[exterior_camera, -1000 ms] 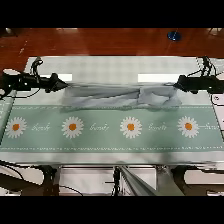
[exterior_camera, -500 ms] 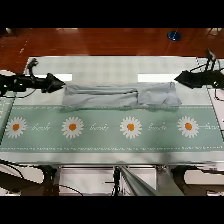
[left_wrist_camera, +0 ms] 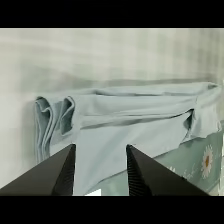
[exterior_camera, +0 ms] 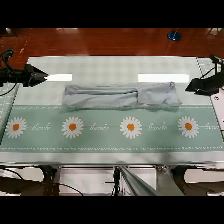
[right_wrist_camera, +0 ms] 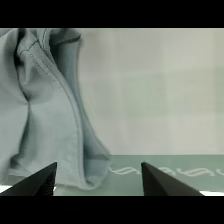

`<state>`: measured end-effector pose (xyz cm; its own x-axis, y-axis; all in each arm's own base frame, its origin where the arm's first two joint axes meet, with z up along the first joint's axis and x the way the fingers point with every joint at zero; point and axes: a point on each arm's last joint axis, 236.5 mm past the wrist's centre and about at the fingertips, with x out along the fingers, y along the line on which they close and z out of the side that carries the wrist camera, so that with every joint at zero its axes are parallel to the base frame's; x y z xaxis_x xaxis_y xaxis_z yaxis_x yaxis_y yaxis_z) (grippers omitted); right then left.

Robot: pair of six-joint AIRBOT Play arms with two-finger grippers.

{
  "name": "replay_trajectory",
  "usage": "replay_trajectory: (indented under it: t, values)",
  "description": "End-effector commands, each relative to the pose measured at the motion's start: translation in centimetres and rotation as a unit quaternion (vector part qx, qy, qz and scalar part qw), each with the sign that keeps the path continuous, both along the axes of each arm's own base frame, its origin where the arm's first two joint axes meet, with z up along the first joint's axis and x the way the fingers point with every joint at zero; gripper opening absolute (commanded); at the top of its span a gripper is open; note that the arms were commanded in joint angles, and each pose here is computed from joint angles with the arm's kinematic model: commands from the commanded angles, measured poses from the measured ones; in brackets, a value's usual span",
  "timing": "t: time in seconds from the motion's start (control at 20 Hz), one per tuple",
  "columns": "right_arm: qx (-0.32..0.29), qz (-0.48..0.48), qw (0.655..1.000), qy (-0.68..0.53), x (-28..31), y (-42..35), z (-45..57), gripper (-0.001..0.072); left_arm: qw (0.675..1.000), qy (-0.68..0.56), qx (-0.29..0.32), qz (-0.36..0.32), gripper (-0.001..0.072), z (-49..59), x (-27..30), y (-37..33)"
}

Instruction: Fold the shirts.

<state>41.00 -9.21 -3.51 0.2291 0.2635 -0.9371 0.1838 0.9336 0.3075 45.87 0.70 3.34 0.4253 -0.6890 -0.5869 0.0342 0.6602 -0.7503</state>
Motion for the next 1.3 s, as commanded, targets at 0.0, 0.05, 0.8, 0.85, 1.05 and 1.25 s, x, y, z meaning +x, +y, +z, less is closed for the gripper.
replay_trajectory:
  t: [0.0, 0.05, 0.8, 0.85, 1.05, 1.25]
  values:
    - [0.136, -0.038, 0.99, -0.02, 1.9, 2.5, -0.6, 0.0578, 1.0, -0.006, 0.002, -0.019, 0.0403, 0.9, -0.4, -1.2]
    - [0.155, -0.05, 0.986, -0.029, 2.8, 2.8, -0.9, 0.0577, 1.0, -0.006, 0.002, -0.024, 0.0403, 0.9, -0.4, -1.7]
    - [0.261, -0.006, 0.965, 0.006, 3.6, 8.4, -7.5, 0.0418, 0.998, 0.004, -0.007, -0.059, 0.0402, 1.0, -1.3, -3.9]
    - [0.26, 0.002, 0.966, 0.006, 3.6, 9.0, -7.5, 0.0256, 0.998, 0.005, -0.008, -0.059, 0.0401, 1.0, -1.3, -3.9]
    - [0.252, 0.023, 0.966, -0.042, 4.7, 9.1, -4.4, 0.0017, 0.998, 0.013, -0.013, -0.068, 0.0379, 1.1, -1.6, -4.8]
    - [0.207, 0.055, 0.967, -0.138, 5.7, 8.7, 4.4, 0.0016, 0.993, 0.019, -0.017, -0.117, 0.0099, 1.1, -2.6, -8.5]
